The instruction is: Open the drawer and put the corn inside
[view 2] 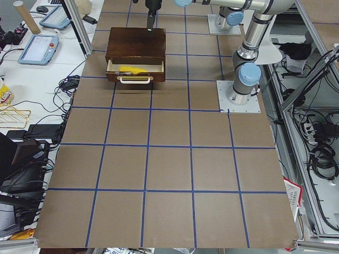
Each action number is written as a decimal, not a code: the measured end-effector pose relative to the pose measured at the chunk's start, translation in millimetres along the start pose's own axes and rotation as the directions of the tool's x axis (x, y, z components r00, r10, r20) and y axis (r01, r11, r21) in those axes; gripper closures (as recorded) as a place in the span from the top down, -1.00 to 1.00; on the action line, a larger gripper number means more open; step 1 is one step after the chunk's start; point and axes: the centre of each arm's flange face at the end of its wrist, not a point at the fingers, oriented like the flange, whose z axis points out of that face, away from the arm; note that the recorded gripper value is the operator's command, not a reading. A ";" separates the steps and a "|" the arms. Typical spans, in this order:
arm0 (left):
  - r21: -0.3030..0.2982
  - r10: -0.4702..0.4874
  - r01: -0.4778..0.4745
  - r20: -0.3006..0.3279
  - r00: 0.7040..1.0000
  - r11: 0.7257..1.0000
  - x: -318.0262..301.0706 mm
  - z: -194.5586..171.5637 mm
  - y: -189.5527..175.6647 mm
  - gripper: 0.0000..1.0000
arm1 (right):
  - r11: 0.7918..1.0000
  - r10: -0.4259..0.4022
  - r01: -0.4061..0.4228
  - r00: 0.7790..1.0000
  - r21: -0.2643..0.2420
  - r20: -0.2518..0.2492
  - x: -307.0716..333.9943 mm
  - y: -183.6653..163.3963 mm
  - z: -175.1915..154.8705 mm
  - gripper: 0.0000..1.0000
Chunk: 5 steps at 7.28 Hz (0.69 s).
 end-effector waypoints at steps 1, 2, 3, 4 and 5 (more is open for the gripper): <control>-0.016 -0.016 0.016 -0.011 1.000 1.000 -8.6 3.4 -0.1 1.00 | 1.000 0.000 0.000 1.000 0.000 0.000 0.0 0.0 0.0 1.00; -0.032 -0.035 0.035 -0.011 0.999 0.999 -18.3 11.2 -4.4 1.00 | 1.000 0.000 0.000 1.000 0.000 0.000 0.0 0.0 0.0 1.00; -0.041 -0.045 0.045 -0.008 0.999 0.998 -22.9 16.4 -7.0 1.00 | 1.000 0.000 0.000 1.000 0.000 0.000 0.0 0.0 0.0 1.00; -0.043 -0.049 0.049 -0.007 0.999 0.998 -24.1 17.4 -8.0 1.00 | 1.000 0.000 0.000 1.000 0.000 0.000 0.0 0.0 0.0 1.00; -0.042 -0.050 0.050 -0.007 0.999 0.998 -24.0 16.9 -8.0 1.00 | 1.000 0.000 0.000 1.000 0.000 0.000 0.0 0.0 0.0 1.00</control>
